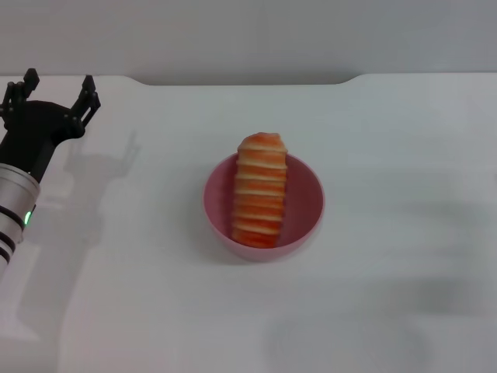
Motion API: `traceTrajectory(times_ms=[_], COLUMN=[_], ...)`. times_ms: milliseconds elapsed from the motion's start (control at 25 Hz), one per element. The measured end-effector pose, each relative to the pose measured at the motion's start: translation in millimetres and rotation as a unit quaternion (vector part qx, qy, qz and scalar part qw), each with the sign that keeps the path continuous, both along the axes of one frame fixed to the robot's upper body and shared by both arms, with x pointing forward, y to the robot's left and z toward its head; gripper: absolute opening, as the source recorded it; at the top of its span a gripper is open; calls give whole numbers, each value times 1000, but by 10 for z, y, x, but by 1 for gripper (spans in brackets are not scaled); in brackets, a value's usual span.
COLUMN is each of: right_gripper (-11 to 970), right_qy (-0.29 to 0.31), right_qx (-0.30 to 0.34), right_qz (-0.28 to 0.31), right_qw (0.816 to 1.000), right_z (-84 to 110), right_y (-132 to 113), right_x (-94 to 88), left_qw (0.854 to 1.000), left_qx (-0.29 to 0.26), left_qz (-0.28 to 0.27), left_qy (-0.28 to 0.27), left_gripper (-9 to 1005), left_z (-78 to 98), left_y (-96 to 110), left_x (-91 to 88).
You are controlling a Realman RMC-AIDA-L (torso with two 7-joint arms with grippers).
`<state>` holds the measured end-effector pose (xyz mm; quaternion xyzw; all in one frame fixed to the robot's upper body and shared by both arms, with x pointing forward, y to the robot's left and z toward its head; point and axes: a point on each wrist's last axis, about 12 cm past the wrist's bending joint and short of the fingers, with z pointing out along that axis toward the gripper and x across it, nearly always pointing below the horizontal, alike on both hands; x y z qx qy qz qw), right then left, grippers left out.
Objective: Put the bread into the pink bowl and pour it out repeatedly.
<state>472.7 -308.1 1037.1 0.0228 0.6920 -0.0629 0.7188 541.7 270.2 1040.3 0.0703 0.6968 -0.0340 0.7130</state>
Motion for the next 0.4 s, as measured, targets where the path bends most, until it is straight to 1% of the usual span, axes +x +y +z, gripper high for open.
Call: traceTrajectory(times_ms=[400], right_gripper=[739], right_qy=[11], right_qx=[-9], right_qz=[3], right_qw=[1000], right_z=[-57], right_y=[-15], right_x=[-19], left_qw=[1000], left_qx=[-1], left_qz=[-13], left_qy=[8], left_gripper=[861], left_z=[-36], left_y=[-58], left_x=[-44])
